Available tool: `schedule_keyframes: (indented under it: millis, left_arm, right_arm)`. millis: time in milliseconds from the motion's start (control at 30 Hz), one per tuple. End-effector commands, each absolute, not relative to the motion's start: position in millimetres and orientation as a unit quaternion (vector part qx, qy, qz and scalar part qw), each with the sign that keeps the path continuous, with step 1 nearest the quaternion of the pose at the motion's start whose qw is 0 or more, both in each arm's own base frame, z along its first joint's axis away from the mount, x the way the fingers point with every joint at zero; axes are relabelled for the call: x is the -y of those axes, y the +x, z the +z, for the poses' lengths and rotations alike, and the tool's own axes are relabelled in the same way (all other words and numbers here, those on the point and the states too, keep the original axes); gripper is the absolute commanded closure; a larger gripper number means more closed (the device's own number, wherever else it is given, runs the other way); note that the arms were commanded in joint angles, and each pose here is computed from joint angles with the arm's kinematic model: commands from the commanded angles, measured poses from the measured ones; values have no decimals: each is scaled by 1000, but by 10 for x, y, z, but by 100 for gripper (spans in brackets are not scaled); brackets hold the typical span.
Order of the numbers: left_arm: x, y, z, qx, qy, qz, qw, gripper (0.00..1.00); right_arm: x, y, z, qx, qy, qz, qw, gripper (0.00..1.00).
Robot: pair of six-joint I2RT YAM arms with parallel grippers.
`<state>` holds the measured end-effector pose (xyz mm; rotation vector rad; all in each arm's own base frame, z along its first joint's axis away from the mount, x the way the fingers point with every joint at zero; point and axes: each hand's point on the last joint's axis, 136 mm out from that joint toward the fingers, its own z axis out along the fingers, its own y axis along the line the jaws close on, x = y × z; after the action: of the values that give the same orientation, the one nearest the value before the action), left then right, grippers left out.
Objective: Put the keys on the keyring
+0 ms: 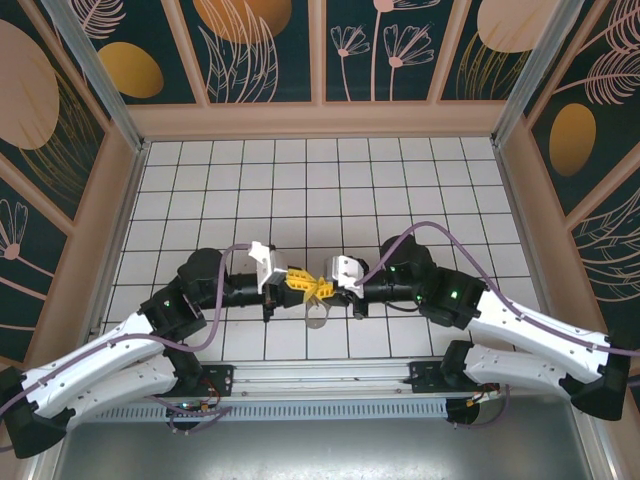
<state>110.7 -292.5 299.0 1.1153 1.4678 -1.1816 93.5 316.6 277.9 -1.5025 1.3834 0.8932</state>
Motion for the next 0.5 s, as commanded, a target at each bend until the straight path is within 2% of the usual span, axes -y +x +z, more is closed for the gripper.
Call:
schedule_keyframes:
  millis: [0, 67, 267, 400, 467]
  left_arm:
    - [2883, 1119, 2798, -625, 460, -456, 437, 92]
    - [2860, 1112, 2793, -623, 457, -456, 441, 87]
    - [2826, 1098, 2767, -624, 454, -456, 443, 84]
    - [2821, 1091, 2773, -621, 455, -456, 446, 87]
    - [2820, 1089, 2775, -618, 455, -457, 449, 99]
  right_arm:
    - [-3180, 892, 3145, -519, -605, 370, 477, 100]
    - [-3177, 886, 3144, -519, -606, 370, 476, 100]
    - [-3192, 875, 3140, -516, -608, 374, 474, 100]
    - [-3201, 866, 3158, -512, -607, 378, 476, 100]
    - [-3202, 863, 3163, -512, -607, 379, 475, 100]
